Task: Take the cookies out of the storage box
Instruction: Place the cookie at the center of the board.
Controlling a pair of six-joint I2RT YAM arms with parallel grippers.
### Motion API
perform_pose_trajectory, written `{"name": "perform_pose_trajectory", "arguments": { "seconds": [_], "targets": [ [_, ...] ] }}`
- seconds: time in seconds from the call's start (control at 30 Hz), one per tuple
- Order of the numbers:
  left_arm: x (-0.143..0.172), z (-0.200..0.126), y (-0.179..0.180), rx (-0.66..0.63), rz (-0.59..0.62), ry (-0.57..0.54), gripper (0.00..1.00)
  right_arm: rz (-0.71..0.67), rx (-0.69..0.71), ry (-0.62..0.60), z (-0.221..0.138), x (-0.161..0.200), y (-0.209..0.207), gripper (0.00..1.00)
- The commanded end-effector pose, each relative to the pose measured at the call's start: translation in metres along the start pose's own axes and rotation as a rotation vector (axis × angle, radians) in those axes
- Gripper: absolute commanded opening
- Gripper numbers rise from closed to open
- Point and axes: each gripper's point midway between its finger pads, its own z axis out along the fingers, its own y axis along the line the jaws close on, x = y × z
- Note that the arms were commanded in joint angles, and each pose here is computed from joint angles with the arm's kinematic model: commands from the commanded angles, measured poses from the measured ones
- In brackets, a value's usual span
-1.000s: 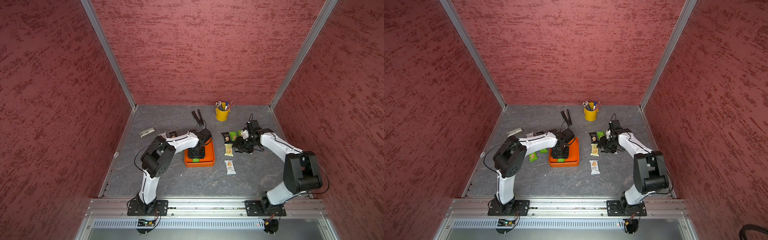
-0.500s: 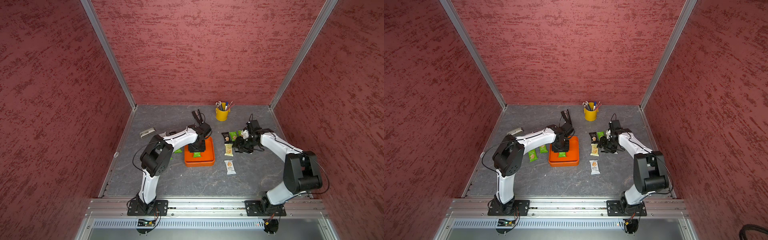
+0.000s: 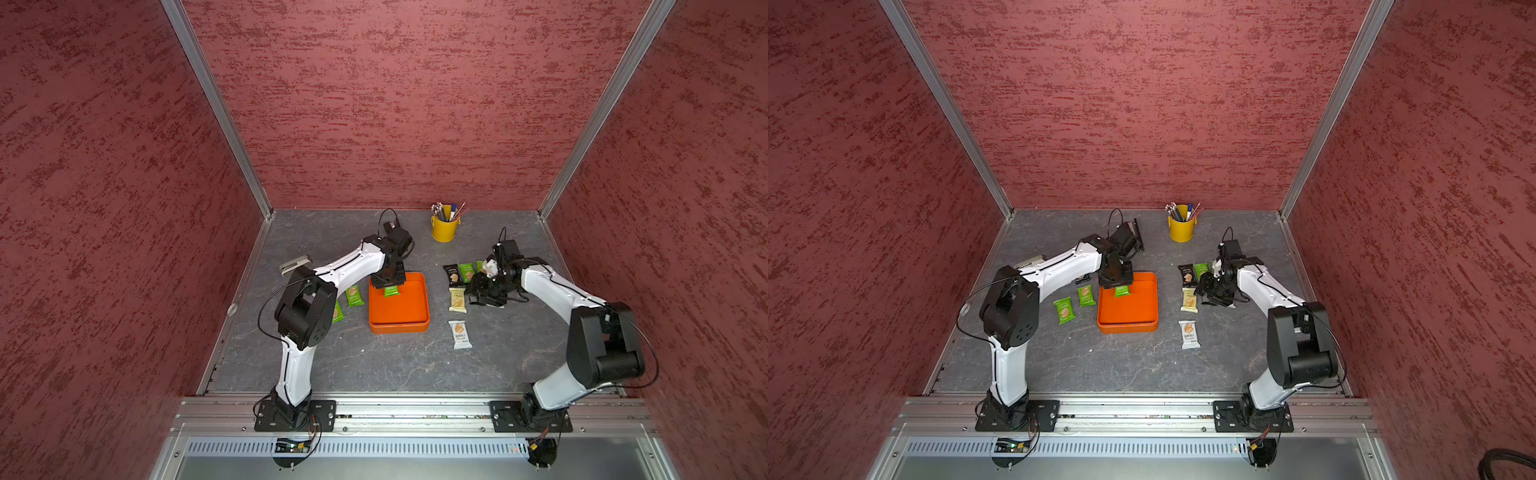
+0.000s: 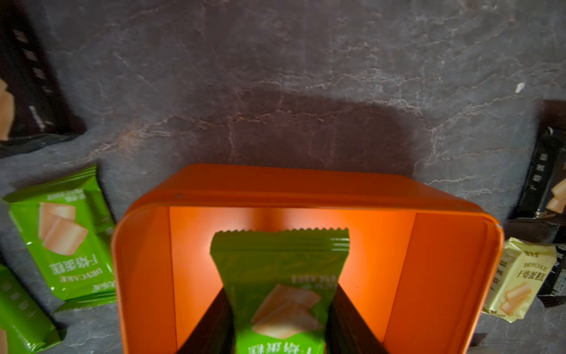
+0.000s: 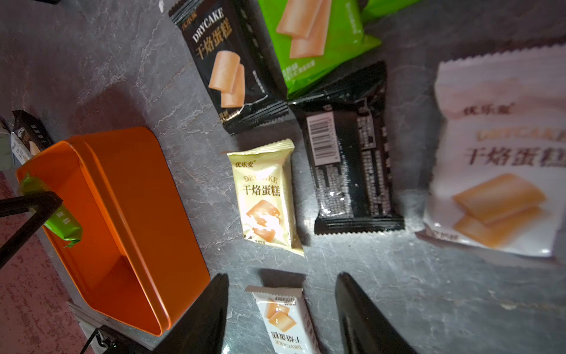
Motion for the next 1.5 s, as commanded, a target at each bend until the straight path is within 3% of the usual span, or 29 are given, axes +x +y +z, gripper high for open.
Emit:
{"name": "perform_pose_trajectory", "arguments": {
  "seconds": [0.0,0.3,0.73,1.03,1.2,1.47],
  "targets": [
    [-0.014,-0.028,0.016,0.008,-0.026,-0.039,0.45,-0.009,-0.057,-0.067,-0.011,-0.021,0.016,0.60],
    [-0.019,-0.046,0.090,-0.054,-0.116,-0.058,0.45,0.016,-0.170,-0.095,-0.006,-0.043,0.040,0.60],
    [-0.001,-0.031,0.190,-0.113,-0.283,-0.011,0.46,0.007,-0.353,-0.102,0.005,-0.068,0.097,0.60],
    [-0.007,-0.027,0.255,-0.137,-0.399,-0.029,0.46,0.006,-0.376,-0.106,0.008,-0.079,0.117,0.60],
    [-0.009,-0.023,0.278,-0.147,-0.431,-0.044,0.46,0.003,-0.367,-0.111,0.006,-0.081,0.118,0.60],
    [0.001,-0.001,0.281,-0.142,-0.429,-0.009,0.48,0.006,-0.351,-0.118,0.002,-0.082,0.117,0.60]
  ]
}}
